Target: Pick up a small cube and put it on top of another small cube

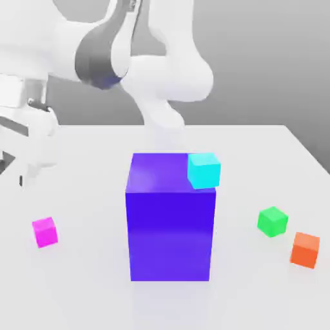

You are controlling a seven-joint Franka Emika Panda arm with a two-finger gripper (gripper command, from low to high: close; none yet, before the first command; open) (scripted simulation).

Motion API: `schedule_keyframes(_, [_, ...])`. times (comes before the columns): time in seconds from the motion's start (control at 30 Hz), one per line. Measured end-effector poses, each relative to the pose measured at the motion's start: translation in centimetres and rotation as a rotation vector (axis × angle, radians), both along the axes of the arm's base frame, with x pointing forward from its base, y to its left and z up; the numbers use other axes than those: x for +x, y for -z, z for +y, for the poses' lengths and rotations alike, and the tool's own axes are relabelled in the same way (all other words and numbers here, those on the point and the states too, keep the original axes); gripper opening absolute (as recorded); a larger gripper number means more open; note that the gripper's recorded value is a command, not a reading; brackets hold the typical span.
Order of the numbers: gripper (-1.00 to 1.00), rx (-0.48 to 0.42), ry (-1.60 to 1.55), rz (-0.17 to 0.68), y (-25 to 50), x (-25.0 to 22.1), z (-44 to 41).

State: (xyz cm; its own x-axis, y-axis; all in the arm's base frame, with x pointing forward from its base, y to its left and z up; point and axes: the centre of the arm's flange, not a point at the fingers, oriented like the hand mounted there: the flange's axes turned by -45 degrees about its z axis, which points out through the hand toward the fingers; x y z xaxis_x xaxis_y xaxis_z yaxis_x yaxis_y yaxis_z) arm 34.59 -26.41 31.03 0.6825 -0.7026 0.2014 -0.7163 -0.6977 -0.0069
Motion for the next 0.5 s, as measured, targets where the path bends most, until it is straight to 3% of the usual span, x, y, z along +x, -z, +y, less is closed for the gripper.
schedule_keyframes(0.2, [0.0, 0.137, 0.249, 0.108, 10.2, -9.1, -3.2])
schedule_keyframes(0.43, [0.0, 0.158, 0.264, 0.126, 17.5, -9.8, -2.8])
schedule_keyframes(0.47, [-1.0, 0.159, 0.264, 0.127, 18.2, -9.9, -2.7])
schedule_keyframes(0.5, [-1.0, 0.159, 0.264, 0.127, 18.2, -9.9, -2.7])
